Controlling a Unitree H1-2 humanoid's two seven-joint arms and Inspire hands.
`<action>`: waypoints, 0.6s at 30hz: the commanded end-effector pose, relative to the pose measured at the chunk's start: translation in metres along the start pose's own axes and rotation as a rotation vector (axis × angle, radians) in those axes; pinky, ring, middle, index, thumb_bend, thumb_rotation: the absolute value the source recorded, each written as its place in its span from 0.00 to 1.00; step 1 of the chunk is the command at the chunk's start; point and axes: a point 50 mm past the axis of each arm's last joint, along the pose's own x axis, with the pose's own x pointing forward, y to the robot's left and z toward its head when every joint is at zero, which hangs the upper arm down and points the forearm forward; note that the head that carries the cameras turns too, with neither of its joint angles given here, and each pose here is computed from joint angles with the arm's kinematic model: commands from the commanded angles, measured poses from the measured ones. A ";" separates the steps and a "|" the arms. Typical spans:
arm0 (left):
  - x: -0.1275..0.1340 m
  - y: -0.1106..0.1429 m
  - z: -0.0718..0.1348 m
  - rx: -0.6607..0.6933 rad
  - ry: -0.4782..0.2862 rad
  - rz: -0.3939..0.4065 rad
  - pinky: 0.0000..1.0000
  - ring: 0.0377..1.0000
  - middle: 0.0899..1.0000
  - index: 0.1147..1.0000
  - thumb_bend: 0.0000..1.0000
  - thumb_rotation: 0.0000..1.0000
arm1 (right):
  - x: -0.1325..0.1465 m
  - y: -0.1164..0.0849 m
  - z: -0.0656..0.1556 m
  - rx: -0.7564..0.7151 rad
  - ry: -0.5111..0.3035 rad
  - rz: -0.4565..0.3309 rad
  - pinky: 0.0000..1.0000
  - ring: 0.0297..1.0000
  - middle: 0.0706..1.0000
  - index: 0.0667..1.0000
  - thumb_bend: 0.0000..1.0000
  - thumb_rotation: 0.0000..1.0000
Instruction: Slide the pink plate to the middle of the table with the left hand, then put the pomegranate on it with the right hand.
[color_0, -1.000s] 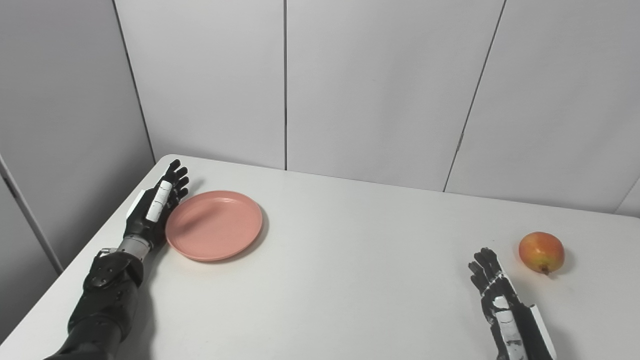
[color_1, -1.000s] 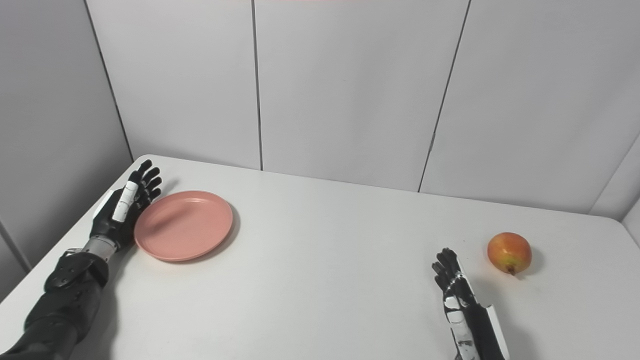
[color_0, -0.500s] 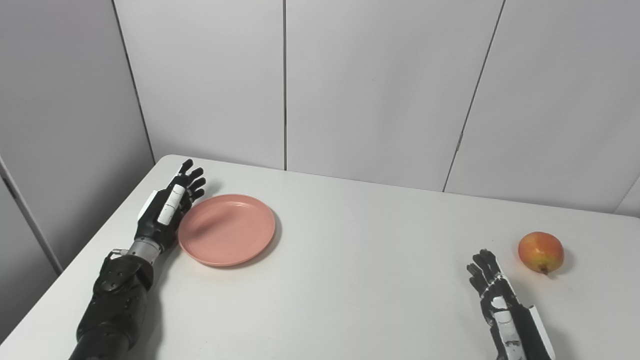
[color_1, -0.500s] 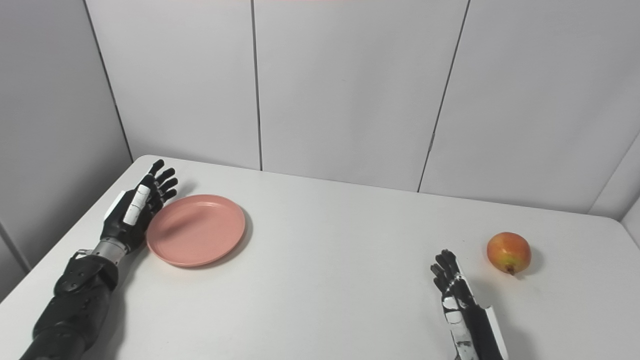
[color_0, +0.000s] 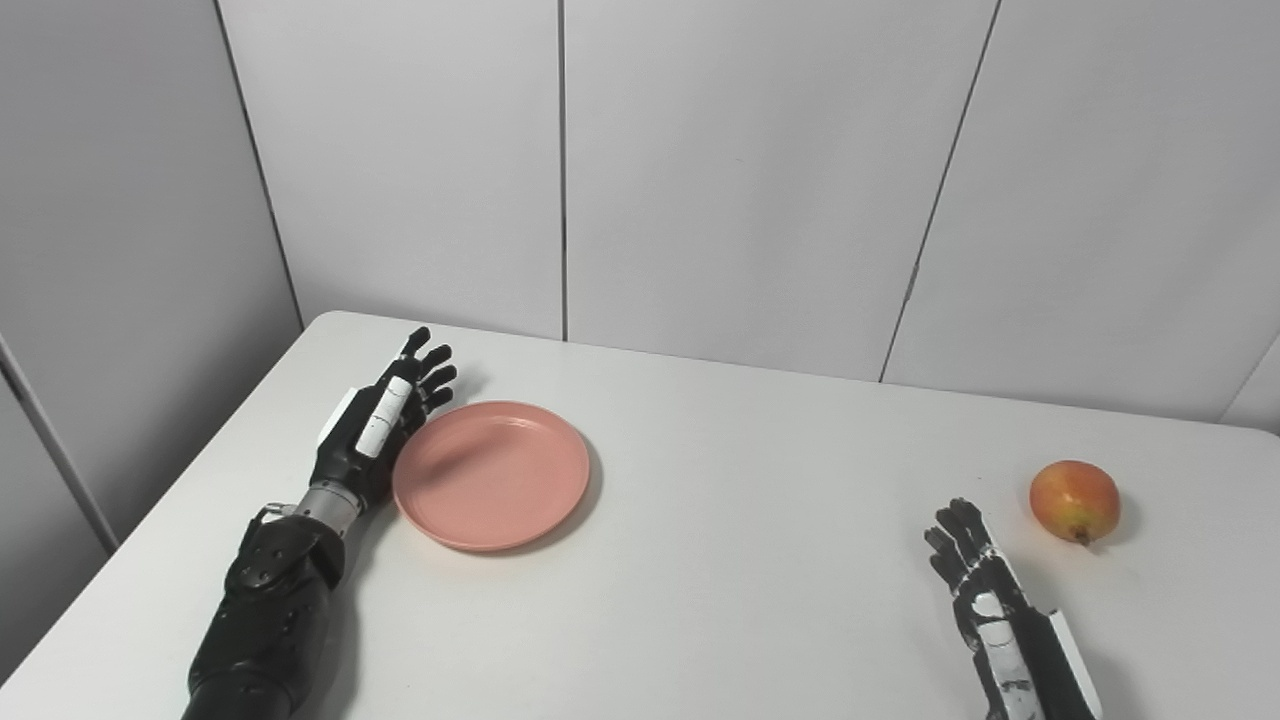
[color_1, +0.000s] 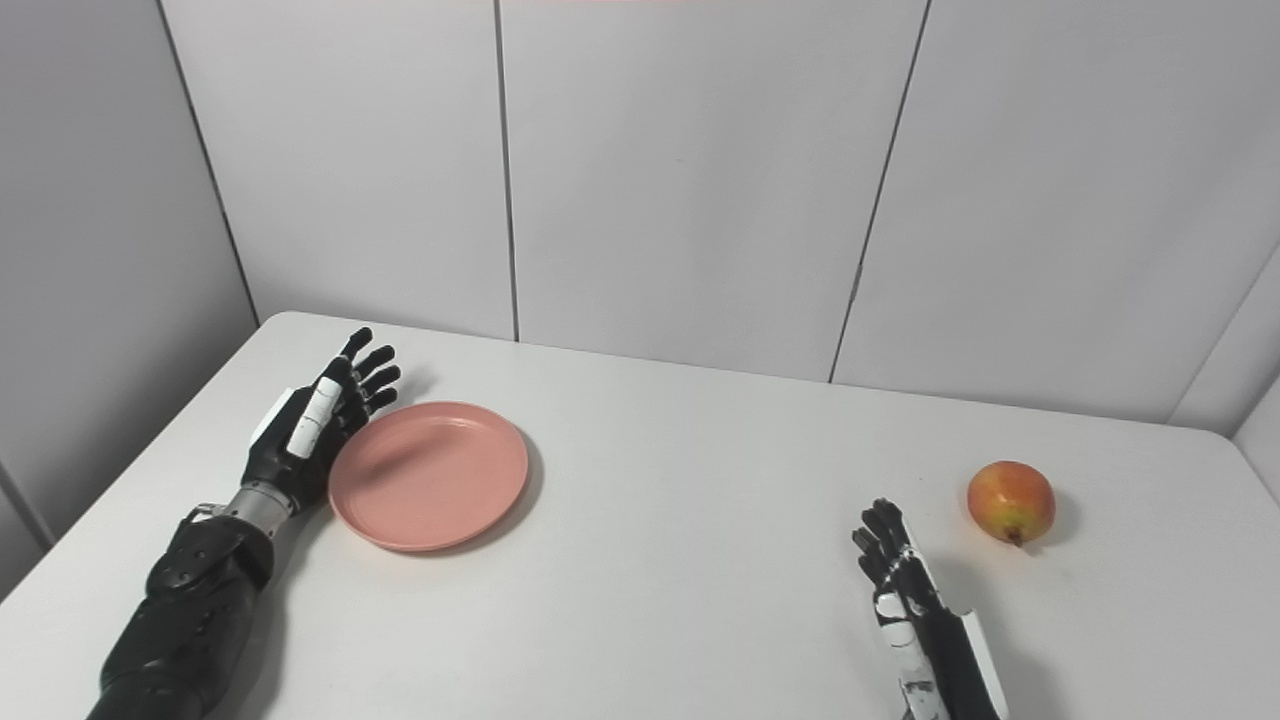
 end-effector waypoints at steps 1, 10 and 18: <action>0.000 -0.009 -0.005 -0.002 0.008 -0.009 0.92 0.93 0.94 0.98 0.92 0.79 | -0.017 0.004 -0.016 0.026 0.073 -0.009 0.98 0.94 0.95 0.96 0.76 0.89; -0.001 -0.024 -0.011 0.029 0.040 -0.037 0.86 0.88 0.92 0.95 0.95 0.79 | -0.017 0.005 -0.015 0.024 0.076 -0.009 0.98 0.94 0.95 0.96 0.77 0.89; 0.000 -0.034 -0.016 0.008 0.045 -0.058 0.87 0.89 0.93 0.97 0.93 0.77 | -0.016 0.007 -0.015 0.023 0.076 -0.004 0.97 0.94 0.95 0.96 0.79 0.89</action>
